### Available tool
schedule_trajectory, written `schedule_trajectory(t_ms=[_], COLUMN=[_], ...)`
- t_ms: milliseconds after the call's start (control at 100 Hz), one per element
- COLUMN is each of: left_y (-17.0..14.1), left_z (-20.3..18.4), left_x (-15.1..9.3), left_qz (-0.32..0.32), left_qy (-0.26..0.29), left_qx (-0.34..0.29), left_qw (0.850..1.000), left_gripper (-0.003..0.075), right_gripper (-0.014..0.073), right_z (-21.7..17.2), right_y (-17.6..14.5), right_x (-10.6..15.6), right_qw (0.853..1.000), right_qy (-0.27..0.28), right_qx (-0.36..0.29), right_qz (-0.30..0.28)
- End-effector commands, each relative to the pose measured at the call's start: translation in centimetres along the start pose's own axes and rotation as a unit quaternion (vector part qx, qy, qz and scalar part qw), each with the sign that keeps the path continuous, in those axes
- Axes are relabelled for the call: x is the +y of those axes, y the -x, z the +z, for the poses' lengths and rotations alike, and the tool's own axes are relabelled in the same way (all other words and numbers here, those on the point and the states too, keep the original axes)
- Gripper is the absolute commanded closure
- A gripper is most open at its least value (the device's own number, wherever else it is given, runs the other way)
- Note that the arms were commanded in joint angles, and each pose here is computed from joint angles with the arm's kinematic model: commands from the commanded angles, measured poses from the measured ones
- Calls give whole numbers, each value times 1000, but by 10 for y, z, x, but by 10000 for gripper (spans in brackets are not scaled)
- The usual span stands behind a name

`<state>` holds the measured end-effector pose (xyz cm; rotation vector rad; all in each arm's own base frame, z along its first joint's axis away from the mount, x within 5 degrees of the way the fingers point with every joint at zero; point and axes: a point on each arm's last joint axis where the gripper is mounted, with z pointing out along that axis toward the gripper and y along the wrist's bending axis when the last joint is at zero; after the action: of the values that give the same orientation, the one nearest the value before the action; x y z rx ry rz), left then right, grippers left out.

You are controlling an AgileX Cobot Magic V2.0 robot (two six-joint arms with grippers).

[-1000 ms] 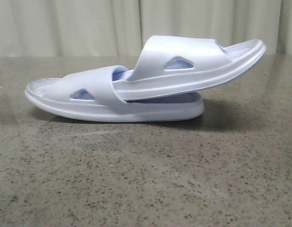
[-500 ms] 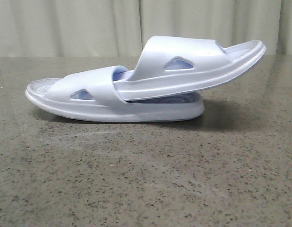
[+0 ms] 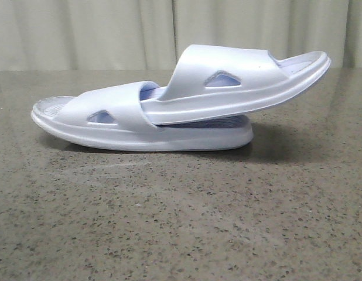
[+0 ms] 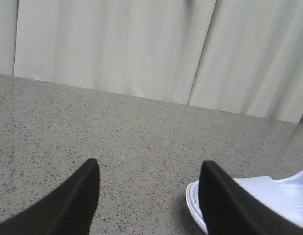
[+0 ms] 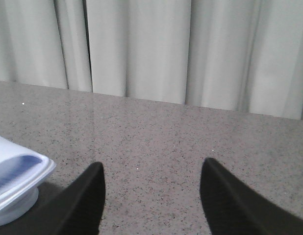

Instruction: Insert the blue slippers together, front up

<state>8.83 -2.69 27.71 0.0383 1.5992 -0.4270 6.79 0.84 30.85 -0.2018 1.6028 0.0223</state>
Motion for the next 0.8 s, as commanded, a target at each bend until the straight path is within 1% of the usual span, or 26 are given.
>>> schedule_trajectory(t_ms=[0, 80, 130, 230, 270, 300, 790], left_y=[8, 9, 9, 9, 9, 9, 9], left_z=[0, 0, 0, 0, 0, 0, 0], left_x=[-3, -3, -3, -3, -3, -3, -3], left_qz=[-4, -5, -5, -5, -5, -5, -5], left_qy=[-5, -5, -5, -5, -5, -5, -5], left_qx=[-11, -11, -11, -11, -11, -11, -11], left_qw=[1000, 1000, 1000, 1000, 1000, 1000, 1000], left_gripper=[423, 518, 589, 707, 705, 704, 704], right_gripper=[287, 390, 477, 624, 678, 703, 702], right_z=[-2, -2, -2, -2, -2, -2, -2], right_y=[14, 14, 14, 15, 15, 15, 14], right_x=[-1, -1, -1, -1, -1, -1, -1], right_qw=[999, 999, 999, 999, 999, 999, 999], right_qy=[-5, -5, -5, -5, -5, -5, -5], right_qx=[-45, -45, -45, -46, -46, -46, -40], right_qz=[-11, -11, -11, -11, -11, -11, -11])
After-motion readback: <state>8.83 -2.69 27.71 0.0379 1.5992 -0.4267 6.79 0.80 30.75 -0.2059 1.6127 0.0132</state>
